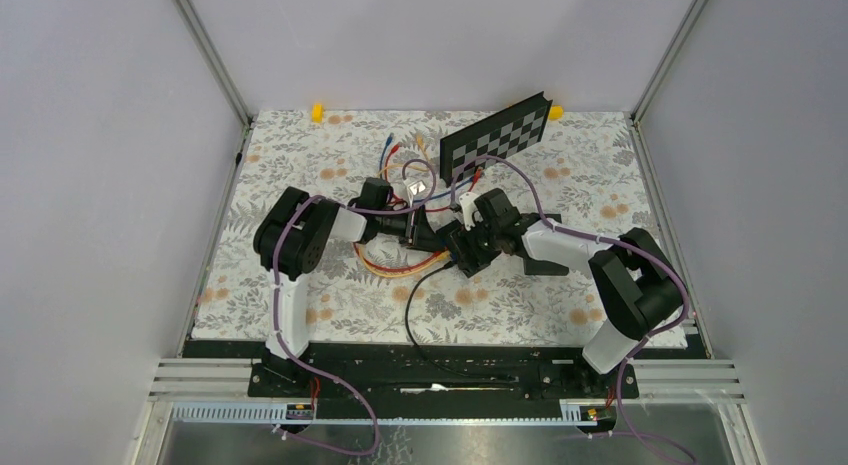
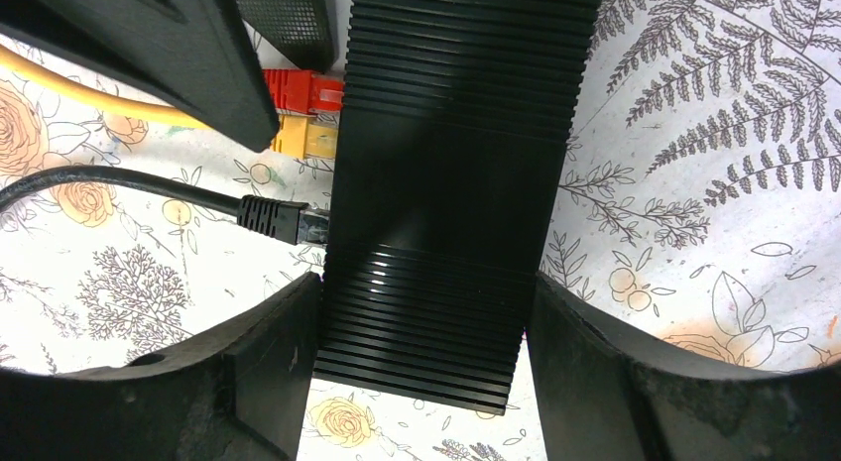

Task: Pull the plug from the switch port
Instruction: Pull the connector from the switch port.

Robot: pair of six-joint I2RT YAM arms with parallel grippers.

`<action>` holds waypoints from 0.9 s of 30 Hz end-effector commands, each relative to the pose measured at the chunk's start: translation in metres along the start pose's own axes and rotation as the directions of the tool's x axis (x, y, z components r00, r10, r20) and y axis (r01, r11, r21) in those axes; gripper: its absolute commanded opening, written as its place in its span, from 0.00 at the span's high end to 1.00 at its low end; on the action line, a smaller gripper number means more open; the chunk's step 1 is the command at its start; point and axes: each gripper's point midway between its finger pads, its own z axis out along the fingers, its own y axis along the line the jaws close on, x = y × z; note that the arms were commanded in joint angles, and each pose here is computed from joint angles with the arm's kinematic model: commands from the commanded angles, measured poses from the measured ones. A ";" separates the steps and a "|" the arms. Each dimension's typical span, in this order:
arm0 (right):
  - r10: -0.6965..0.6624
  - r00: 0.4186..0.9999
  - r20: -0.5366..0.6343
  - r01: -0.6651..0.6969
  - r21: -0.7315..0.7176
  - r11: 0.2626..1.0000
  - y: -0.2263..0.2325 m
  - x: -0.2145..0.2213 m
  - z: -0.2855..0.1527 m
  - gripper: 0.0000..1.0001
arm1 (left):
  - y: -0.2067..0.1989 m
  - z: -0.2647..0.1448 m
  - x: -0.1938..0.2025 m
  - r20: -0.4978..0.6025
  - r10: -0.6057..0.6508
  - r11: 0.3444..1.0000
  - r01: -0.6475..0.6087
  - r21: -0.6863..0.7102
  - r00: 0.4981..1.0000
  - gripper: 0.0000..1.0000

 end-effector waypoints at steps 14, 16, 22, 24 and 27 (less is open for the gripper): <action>0.018 0.998 0.055 -0.016 -0.050 0.999 0.004 -0.016 -0.004 1.00 | 0.027 0.020 -0.003 0.053 -0.071 0.996 0.074 -0.051 0.996 0.65; 0.015 0.998 0.053 -0.013 -0.049 0.999 0.004 -0.015 -0.003 1.00 | 0.025 0.021 -0.003 0.055 -0.085 0.996 0.087 -0.036 0.995 0.68; 0.011 0.999 0.043 -0.009 -0.046 0.999 0.002 -0.012 -0.001 1.00 | 0.023 0.021 -0.001 0.064 -0.128 0.992 0.129 0.000 0.990 0.75; 0.009 0.999 0.039 -0.007 -0.045 0.999 0.002 -0.011 0.000 1.00 | 0.024 0.021 -0.001 0.063 -0.137 0.990 0.138 0.003 0.988 0.79; 0.001 0.999 0.037 0.001 -0.036 0.999 0.000 -0.010 0.000 1.00 | 0.020 0.021 -0.001 0.060 -0.155 0.988 0.153 0.032 0.986 0.85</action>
